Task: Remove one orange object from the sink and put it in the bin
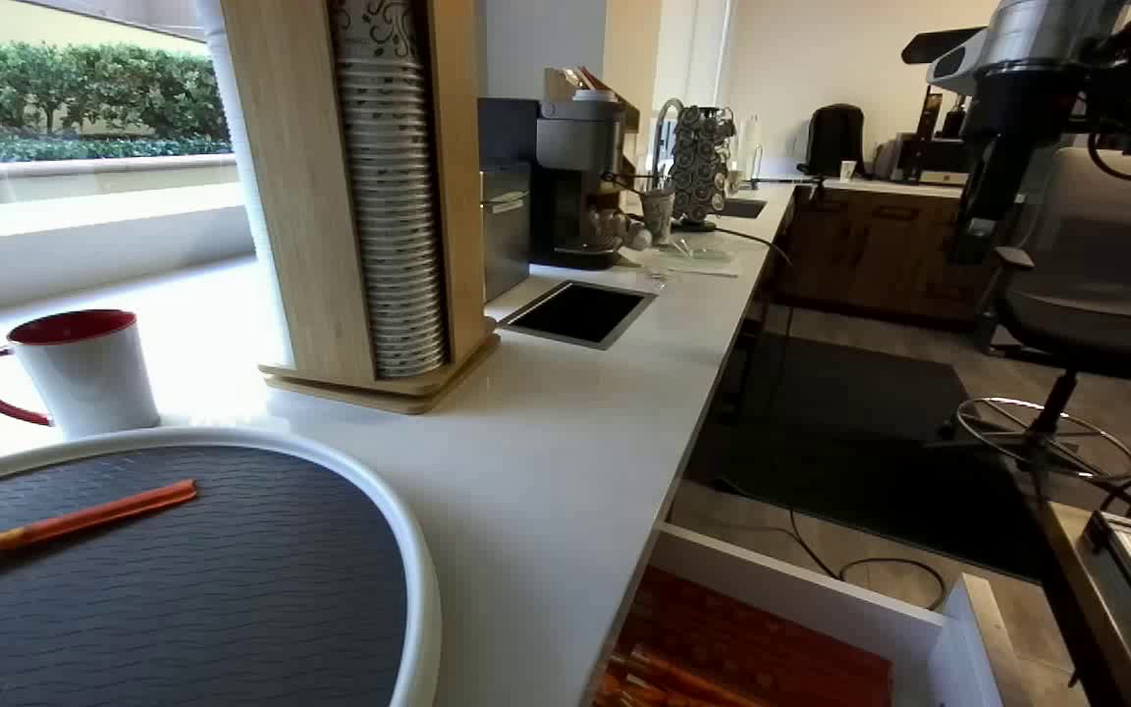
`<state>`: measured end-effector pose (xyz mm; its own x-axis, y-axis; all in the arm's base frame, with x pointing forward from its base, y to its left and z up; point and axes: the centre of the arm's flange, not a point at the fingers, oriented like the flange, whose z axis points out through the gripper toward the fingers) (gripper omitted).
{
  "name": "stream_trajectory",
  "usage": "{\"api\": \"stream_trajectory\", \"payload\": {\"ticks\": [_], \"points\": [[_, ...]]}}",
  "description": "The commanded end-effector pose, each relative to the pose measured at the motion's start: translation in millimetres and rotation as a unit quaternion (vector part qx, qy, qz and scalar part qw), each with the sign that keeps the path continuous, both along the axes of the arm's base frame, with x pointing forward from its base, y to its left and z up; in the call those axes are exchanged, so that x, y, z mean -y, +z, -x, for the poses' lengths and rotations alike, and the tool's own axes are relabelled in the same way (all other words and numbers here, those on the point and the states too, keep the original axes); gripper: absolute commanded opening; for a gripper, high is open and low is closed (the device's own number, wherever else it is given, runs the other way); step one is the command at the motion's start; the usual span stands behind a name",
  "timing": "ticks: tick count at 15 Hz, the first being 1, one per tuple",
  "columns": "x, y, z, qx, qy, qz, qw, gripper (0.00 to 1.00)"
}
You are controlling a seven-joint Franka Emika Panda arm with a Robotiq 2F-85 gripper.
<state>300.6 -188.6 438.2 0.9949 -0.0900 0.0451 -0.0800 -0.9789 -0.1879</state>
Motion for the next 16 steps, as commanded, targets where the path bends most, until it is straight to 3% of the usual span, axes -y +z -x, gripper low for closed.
{"api": "stream_trajectory", "payload": {"ticks": [1,7,11,16], "points": [[0,0,0,0.0,0.0,0.0,1.0,1.0],[0,0,0,0.0,0.0,0.0,1.0,1.0],[-63,0,-63,-0.006,0.016,-0.013,0.9998,1.0],[-169,-14,-125,-0.05,0.082,-0.018,0.9952,1.0]]}}
